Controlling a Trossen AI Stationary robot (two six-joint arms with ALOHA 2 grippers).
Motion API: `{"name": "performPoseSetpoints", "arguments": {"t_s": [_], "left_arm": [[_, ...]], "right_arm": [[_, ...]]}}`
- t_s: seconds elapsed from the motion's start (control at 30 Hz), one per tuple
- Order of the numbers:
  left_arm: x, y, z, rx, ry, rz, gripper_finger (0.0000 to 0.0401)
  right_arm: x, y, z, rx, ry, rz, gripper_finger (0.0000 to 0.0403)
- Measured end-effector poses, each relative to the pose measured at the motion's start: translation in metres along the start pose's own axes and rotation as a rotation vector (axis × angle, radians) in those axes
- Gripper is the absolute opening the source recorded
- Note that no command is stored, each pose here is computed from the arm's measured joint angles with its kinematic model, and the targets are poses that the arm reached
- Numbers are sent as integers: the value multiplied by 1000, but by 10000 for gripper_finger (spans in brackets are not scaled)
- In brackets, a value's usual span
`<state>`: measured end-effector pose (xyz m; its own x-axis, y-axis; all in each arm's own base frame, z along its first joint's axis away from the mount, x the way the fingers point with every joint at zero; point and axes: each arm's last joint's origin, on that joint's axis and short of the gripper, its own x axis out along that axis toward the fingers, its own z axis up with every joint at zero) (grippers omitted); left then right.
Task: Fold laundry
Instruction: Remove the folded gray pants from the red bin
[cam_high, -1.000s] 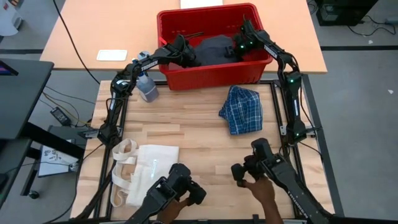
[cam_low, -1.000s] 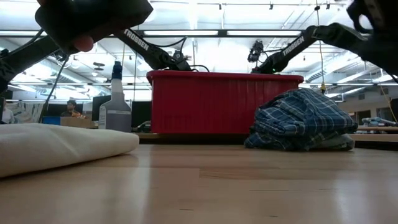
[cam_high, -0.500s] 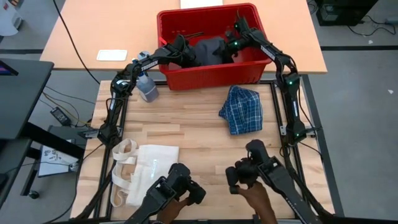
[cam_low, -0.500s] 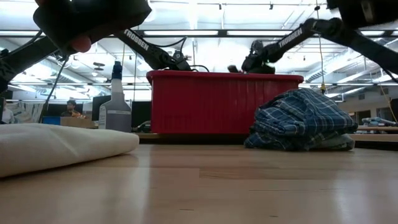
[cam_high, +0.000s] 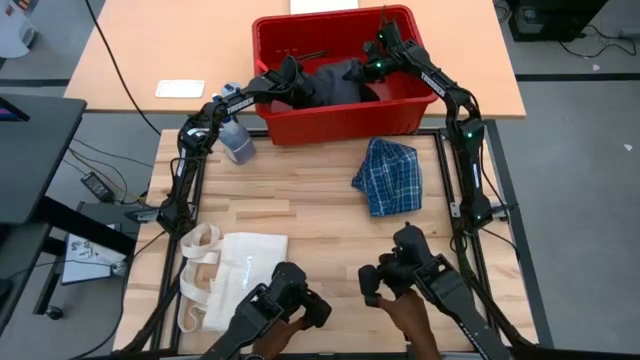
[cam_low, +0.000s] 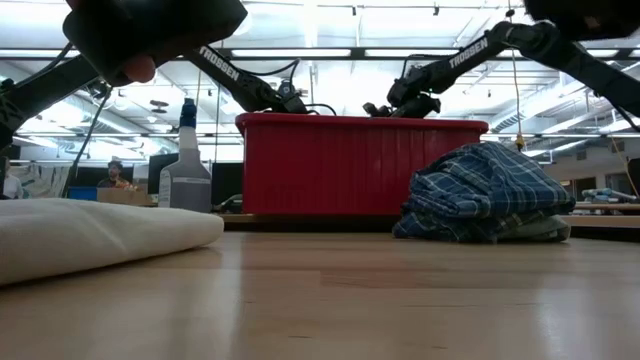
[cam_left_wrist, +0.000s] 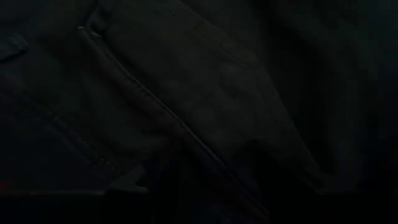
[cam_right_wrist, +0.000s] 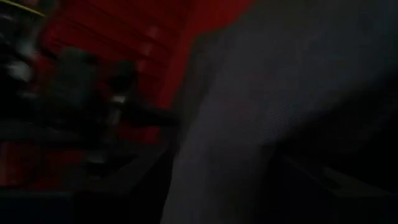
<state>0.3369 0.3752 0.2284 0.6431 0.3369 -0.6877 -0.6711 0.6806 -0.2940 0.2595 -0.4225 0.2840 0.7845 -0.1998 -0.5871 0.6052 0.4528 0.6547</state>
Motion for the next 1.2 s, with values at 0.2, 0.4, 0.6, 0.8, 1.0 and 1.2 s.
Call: {"name": "performPoseSetpoints", "arguments": {"t_s": [0.2, 0.4, 0.6, 0.8, 1.0, 1.2], "left_arm": [[0, 0, 0, -1, 3, 1, 197], [0, 0, 0, 0, -3, 0, 197], [0, 0, 1, -3, -12, -2, 197], [0, 0, 2, -5, -16, -2, 197], [0, -1, 2, -4, -17, -2, 197], [0, -1, 2, -5, -18, -2, 197]], "right_arm": [[-5, -17, -8, 23, 44, -213, 256], [11, -40, -16, 22, 17, -212, 256], [39, -40, -21, 6, -94, -23, 279], [49, -51, -34, 102, -68, -37, 342], [49, -46, -25, 211, -121, 121, 388], [42, -28, -9, 227, -164, 319, 391]]}}
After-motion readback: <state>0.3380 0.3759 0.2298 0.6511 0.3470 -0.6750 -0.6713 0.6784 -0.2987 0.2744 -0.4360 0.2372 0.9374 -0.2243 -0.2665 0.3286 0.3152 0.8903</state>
